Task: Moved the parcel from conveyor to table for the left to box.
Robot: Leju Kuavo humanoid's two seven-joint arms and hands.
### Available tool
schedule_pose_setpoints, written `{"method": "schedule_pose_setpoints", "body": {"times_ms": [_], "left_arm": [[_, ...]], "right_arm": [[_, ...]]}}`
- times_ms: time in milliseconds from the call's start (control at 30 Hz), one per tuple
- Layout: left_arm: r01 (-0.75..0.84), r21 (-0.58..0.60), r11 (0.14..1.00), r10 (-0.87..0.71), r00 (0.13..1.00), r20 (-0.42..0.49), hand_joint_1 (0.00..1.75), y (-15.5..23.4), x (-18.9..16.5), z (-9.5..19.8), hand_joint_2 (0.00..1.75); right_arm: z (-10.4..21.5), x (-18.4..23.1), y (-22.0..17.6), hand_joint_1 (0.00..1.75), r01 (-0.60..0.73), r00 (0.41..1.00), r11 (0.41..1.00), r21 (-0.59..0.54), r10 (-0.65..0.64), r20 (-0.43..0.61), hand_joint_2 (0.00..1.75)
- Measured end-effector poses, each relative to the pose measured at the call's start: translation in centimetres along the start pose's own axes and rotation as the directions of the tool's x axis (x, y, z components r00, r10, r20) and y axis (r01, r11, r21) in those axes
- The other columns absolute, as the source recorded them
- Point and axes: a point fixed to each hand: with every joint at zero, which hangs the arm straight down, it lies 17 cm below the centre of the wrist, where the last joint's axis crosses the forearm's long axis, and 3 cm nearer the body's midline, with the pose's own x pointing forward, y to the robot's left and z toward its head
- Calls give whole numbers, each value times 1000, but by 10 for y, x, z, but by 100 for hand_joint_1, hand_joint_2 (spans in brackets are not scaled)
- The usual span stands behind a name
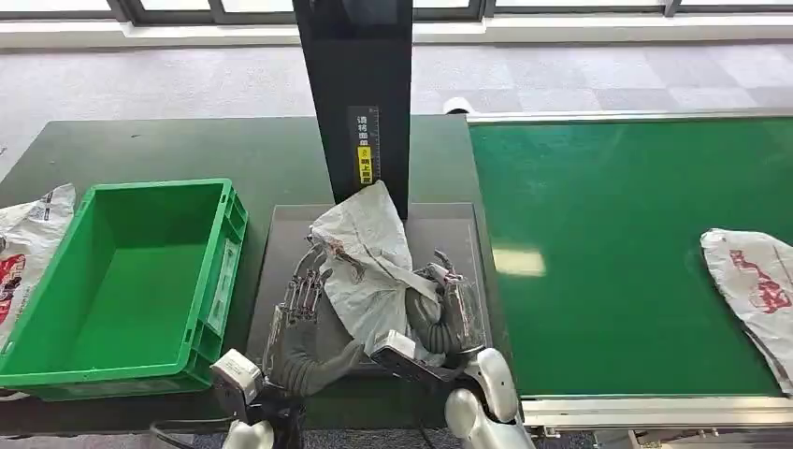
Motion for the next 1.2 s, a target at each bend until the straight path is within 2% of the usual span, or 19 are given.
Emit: {"method": "schedule_pose_setpoints", "body": {"times_ms": [400,433,467,500,533,667,900,1000,1133,1167,1200], "left_arm": [[1,-1,1000,-1,1000,0,0,0,0,0,175],[1,-3,1000,-1,1000,1,0,-1,0,0,175],[1,-4,1000,-1,1000,1,0,-1,0,0,175],[0,-4,1000,0,1000,1,0,-1,0,0,175],[0,-5,1000,0,1000,1,0,-1,0,0,175],[0,-8,1000,0,1000,1,0,-1,0,0,175],[13,4,1000,-13,1000,-6,0,1,-1,4,175],[13,7,1000,-13,1000,-9,0,1,-1,6,175],[13,8,1000,-12,1000,-11,0,1,-2,7,175],[14,10,1000,-14,1000,-11,0,1,-2,7,175],[15,11,1000,-15,1000,-11,0,2,-2,7,175]], "right_arm": [[5,-8,17,175,-11,999,998,61,13,-31,175],[6,-9,21,154,-14,999,997,74,16,-35,175],[7,-11,23,0,-13,999,997,82,17,-39,175],[8,-12,25,0,-19,999,996,91,23,-45,175],[9,-15,28,0,-27,998,994,102,32,-55,0],[17,-44,35,0,-94,978,986,136,117,-172,0],[42,-111,13,0,-109,924,986,126,147,-353,0],[54,-128,4,0,-122,908,985,122,160,-387,0],[58,-131,-9,0,-160,907,983,89,182,-381,0],[56,-128,-17,0,-177,913,983,54,184,-364,175],[55,-125,-24,0,-190,918,981,26,187,-349,175]]}}
